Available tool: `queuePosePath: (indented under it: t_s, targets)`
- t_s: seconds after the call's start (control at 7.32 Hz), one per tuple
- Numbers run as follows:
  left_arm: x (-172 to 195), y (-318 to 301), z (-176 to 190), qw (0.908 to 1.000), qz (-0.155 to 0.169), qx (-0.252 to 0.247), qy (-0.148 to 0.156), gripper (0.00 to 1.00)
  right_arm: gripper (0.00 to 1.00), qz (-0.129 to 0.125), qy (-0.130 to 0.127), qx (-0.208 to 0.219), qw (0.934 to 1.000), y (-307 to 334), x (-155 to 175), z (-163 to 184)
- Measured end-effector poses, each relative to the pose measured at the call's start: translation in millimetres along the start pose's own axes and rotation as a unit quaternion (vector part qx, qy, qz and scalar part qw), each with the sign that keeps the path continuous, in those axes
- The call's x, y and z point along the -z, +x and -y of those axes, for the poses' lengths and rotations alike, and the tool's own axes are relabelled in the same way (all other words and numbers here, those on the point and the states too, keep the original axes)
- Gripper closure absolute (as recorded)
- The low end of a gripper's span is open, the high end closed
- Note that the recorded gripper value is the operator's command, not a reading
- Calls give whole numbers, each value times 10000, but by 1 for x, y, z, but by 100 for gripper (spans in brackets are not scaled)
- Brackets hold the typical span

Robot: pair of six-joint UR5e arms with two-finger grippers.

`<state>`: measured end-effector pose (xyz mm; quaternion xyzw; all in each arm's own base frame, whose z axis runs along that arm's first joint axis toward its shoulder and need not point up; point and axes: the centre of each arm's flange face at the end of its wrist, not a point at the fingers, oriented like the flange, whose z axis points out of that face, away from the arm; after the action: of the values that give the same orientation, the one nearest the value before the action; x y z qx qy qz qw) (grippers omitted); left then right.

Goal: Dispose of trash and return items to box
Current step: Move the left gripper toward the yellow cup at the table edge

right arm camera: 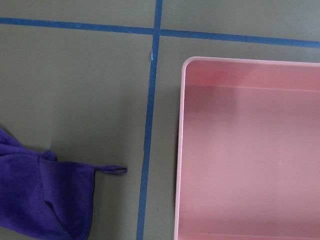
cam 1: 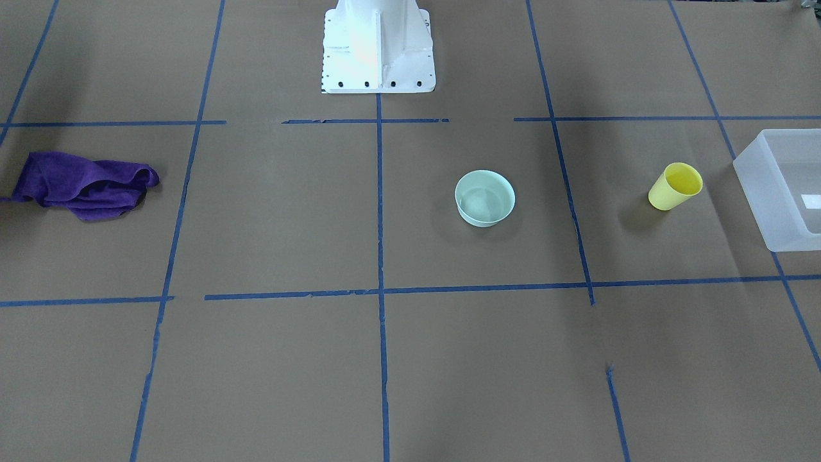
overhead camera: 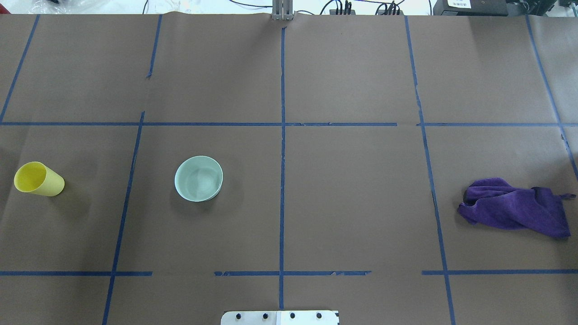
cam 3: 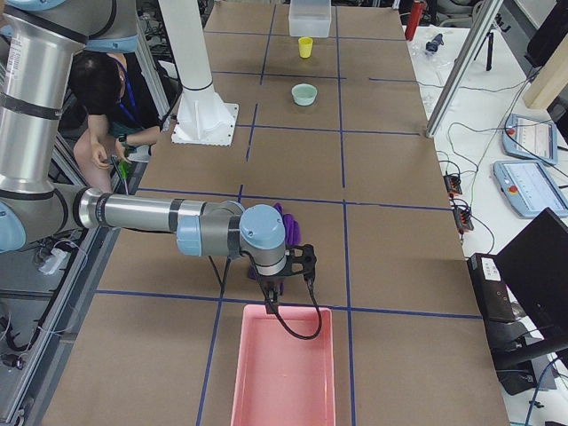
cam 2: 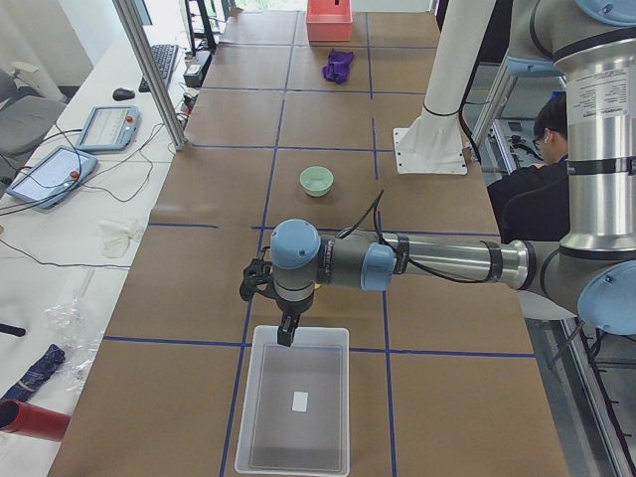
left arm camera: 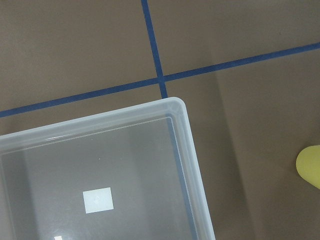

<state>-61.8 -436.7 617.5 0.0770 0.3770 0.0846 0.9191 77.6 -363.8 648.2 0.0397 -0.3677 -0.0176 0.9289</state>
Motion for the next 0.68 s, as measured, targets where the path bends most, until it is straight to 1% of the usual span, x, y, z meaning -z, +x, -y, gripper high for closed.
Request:
queuePosePath:
  t_s: [0.27,0.41,0.68]
  targets:
    - [6,5,2,10000,14,-60,60,0,0,38,8,9,10000,-2,1,1]
    - [6,5,1,10000,18,-65,66,0,0,129,25,21,9999,-5,2,2]
    - [10,9,7,9999,30,-120,114,0,0,454,151,105,9988,-20,11,12]
